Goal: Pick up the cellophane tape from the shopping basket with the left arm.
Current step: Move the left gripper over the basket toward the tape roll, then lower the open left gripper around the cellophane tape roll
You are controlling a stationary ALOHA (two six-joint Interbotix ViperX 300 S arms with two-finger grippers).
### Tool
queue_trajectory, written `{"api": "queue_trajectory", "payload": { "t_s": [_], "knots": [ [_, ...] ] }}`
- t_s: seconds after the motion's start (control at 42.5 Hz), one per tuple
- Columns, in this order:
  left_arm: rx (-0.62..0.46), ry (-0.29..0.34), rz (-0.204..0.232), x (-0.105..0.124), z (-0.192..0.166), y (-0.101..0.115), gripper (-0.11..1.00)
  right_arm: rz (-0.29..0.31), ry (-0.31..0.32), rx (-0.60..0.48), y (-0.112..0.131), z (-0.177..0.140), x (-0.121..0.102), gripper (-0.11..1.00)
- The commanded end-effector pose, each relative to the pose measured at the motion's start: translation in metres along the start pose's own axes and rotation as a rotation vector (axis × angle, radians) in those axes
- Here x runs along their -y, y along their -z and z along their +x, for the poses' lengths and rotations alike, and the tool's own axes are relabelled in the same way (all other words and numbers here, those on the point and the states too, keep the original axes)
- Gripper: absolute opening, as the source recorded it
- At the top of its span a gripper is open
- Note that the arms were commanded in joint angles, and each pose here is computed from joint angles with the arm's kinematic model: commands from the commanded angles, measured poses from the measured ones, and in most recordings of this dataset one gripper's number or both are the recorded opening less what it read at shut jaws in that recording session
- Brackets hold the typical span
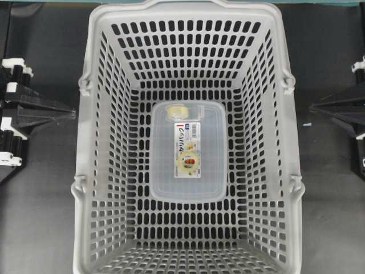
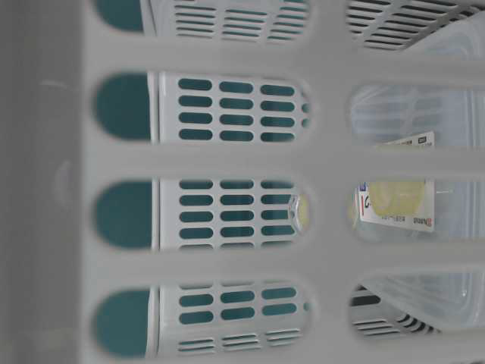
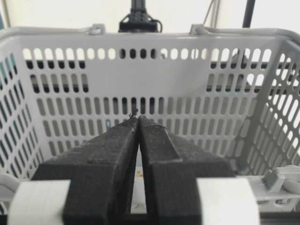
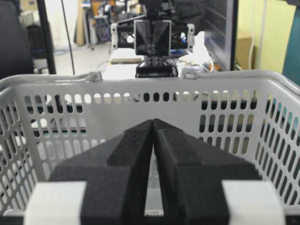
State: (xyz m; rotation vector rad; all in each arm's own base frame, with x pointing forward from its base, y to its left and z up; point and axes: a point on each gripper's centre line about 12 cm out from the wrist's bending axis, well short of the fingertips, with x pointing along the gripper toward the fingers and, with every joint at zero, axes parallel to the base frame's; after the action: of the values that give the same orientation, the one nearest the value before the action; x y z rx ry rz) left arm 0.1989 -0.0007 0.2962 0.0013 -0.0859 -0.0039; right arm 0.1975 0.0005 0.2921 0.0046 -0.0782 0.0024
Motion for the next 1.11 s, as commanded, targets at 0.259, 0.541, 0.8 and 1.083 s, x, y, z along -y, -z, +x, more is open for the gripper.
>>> {"api": "queue_trajectory", "payload": {
  "t_s": [0.259, 0.541, 0.8, 1.083],
  "knots": [
    [-0.236, 0.013, 0.039, 0.003, 0.054, -0.039, 0.0, 0.029, 0.007, 0.009, -0.005, 0.0, 0.001, 0.0],
    [-0.517, 0.048, 0.064, 0.013, 0.11, -0.042, 0.0, 0.052, 0.007, -0.001, -0.004, -0.001, 0.001, 0.0],
    [-0.716, 0.056, 0.069, 0.018, 0.142, -0.027, 0.0, 0.052, 0.009, -0.018, -0.002, -0.001, 0.002, 0.08],
    [-0.908, 0.05, 0.062, 0.022, 0.178, -0.011, 0.14, 0.052, 0.009, -0.012, -0.003, -0.001, 0.002, 0.69]
  ]
}}
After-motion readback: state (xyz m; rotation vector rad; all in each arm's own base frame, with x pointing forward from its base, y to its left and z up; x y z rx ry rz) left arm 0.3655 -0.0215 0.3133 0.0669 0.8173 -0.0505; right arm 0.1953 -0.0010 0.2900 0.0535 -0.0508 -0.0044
